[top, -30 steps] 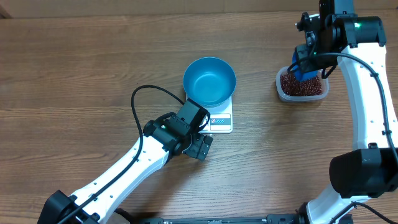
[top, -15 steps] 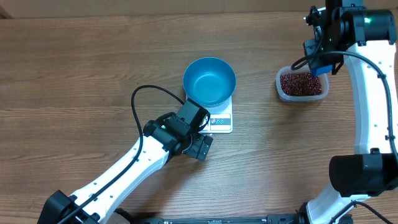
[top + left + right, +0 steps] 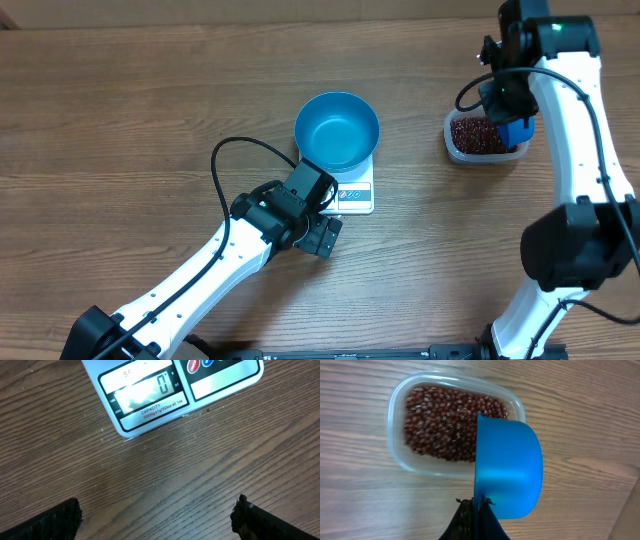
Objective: Scoop item into bowl and weigh 150g on scale
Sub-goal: 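Dig the scoop into the red beans with the right gripper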
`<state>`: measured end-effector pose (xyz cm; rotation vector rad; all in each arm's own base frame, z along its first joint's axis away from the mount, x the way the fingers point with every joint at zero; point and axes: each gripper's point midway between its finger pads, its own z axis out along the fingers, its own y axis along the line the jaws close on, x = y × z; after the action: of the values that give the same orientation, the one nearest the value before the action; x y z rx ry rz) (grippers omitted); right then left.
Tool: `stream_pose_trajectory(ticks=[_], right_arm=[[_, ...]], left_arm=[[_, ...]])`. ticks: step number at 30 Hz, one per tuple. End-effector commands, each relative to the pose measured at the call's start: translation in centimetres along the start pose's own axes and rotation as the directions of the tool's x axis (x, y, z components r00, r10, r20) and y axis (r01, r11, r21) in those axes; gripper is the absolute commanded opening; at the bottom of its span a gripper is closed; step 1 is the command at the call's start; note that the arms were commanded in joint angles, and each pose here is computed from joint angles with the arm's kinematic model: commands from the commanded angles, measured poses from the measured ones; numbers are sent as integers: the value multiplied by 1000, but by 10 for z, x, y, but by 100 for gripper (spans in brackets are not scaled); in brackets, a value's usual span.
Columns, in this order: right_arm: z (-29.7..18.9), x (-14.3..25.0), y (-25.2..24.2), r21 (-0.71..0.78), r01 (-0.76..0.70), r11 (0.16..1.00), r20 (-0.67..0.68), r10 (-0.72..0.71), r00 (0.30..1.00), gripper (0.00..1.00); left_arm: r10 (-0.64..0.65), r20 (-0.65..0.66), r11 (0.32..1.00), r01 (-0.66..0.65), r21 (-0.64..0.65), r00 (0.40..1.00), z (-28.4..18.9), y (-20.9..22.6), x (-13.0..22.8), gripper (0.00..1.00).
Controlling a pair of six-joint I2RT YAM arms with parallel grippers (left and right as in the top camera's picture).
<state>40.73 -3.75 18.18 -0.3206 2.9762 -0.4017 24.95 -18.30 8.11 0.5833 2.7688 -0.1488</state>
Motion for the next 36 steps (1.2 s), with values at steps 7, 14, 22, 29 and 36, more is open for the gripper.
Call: stream_pose_trajectory(ticks=[7, 14, 22, 29, 36], right_arm=[[26, -8, -7, 56, 36, 998, -40, -34, 999, 4], [49, -12, 3, 17, 45, 999, -75, -44, 996, 4], [66, -2, 16, -31, 49, 998, -119, -52, 992, 4], [93, 6, 23, -27, 57, 998, -142, -61, 988, 4], [105, 4, 45, -119, -29, 992, -124, 14, 992, 4]], left_arm=[[13, 3, 1000, -13, -5, 1000, 1, 1, -1, 100], [13, 3, 1000, -13, -5, 1000, 1, 1, -1, 100], [13, 3, 1000, -13, -5, 1000, 1, 1, -1, 100], [13, 3, 1000, -13, -5, 1000, 1, 1, -1, 100], [13, 3, 1000, -13, -5, 1000, 1, 1, -1, 100]])
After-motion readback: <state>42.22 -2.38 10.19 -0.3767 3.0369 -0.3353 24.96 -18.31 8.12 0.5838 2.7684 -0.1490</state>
